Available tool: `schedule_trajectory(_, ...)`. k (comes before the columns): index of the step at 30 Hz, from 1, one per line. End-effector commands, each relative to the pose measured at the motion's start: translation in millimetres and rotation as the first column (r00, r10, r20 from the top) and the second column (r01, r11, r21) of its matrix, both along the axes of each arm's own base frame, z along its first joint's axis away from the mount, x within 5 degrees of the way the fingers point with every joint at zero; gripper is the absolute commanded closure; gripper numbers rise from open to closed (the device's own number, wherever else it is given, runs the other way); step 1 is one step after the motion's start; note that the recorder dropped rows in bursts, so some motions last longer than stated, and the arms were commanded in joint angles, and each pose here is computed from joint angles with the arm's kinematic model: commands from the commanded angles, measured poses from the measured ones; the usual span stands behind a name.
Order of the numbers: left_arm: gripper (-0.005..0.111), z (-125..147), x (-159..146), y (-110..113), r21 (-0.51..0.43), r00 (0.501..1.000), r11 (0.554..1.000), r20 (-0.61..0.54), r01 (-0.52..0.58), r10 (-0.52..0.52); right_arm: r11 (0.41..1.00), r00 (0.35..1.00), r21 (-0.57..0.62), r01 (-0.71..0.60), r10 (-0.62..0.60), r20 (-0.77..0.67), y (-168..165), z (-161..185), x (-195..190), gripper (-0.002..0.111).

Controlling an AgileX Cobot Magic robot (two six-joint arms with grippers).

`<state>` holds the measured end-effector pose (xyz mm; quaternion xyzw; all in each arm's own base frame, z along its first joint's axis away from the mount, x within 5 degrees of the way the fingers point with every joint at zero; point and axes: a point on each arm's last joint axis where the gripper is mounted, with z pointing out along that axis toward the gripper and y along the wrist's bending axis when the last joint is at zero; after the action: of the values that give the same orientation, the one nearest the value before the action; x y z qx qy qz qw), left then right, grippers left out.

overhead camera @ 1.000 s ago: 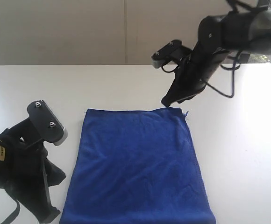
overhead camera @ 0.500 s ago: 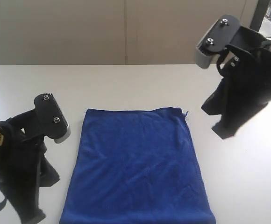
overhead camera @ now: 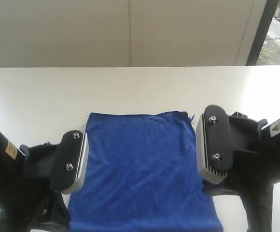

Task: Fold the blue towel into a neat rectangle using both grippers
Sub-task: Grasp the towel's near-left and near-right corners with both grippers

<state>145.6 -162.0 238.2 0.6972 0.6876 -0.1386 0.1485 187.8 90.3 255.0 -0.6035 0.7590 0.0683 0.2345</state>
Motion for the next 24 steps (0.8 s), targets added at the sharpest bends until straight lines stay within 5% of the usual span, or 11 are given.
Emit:
schedule_trajectory(1, 0.062, -23, 2, -3, 0.031, 0.996, 0.996, 0.003, 0.083, -0.084, 0.997, 0.999, -0.076, -0.02, 0.022, 0.034, -3, -25, 3, 0.072)
schedule_trajectory(5, 0.05, -38, 10, -5, 0.044, 0.989, 0.991, 0.076, 0.126, -0.129, 0.992, 0.998, -0.121, -0.019, 0.027, 0.062, -5, -41, 8, 0.055)
schedule_trajectory(13, 0.05, -70, 18, -2, 0.157, 0.976, 0.971, 0.092, 0.182, -0.198, 0.98, 0.996, -0.189, -0.068, 0.079, 0.052, -5, -73, 20, 0.054)
schedule_trajectory(24, 0.05, -81, 23, -4, 0.164, 0.978, 0.973, 0.104, 0.16, -0.179, 0.965, 0.995, -0.242, -0.102, 0.099, -0.025, -4, -100, 29, 0.054)
